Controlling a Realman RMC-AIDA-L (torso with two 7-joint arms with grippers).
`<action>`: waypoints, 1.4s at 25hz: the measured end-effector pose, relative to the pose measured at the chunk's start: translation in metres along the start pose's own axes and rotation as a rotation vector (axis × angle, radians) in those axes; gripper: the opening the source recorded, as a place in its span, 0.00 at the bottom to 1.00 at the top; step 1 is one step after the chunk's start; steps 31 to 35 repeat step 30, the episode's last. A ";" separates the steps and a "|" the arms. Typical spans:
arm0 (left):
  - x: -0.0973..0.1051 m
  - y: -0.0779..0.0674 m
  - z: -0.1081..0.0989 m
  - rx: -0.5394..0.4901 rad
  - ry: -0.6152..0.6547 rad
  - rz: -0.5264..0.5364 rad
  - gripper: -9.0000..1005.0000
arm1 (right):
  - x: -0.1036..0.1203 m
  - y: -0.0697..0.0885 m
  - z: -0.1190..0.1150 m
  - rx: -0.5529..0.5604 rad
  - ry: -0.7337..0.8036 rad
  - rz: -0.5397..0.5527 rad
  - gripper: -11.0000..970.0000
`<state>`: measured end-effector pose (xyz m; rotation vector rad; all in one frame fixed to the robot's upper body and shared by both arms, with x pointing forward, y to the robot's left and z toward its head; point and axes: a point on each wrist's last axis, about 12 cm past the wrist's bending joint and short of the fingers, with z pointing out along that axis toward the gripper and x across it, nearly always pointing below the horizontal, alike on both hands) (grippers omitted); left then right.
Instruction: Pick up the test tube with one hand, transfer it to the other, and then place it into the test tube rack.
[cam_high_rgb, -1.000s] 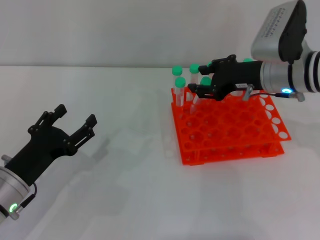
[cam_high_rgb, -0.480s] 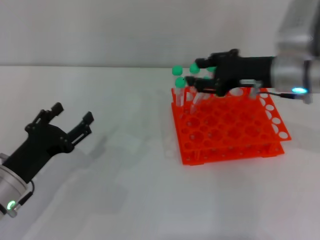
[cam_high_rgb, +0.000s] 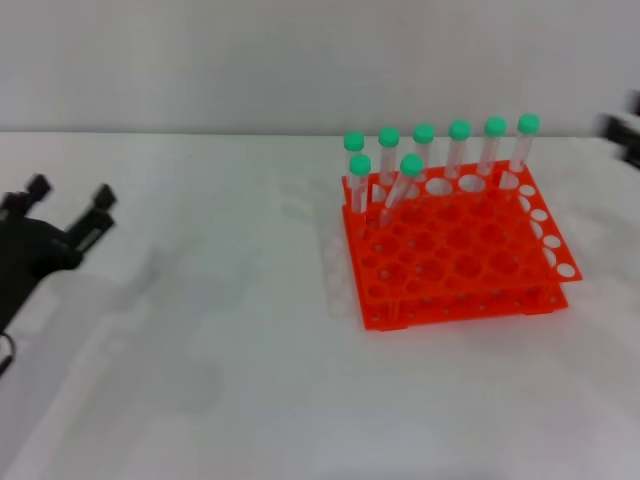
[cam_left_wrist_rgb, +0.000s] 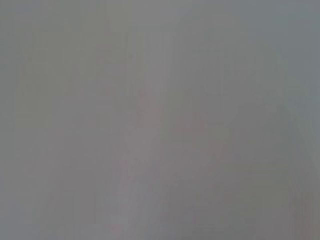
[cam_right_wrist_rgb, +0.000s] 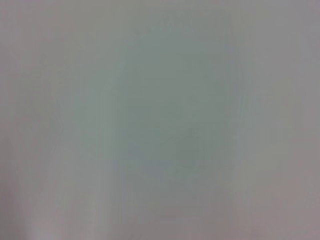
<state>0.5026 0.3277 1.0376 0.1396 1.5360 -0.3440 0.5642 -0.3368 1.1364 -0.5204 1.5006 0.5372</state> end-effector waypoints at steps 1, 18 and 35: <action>-0.002 0.005 -0.001 -0.025 -0.011 0.000 0.88 | 0.005 -0.003 -0.010 0.031 -0.015 0.010 0.57; -0.013 0.022 0.016 -0.148 -0.087 -0.012 0.88 | 0.090 0.002 -0.172 0.700 -0.114 -0.044 0.83; -0.006 0.011 0.018 -0.150 -0.135 -0.041 0.88 | 0.096 0.007 -0.179 0.716 -0.085 -0.045 0.91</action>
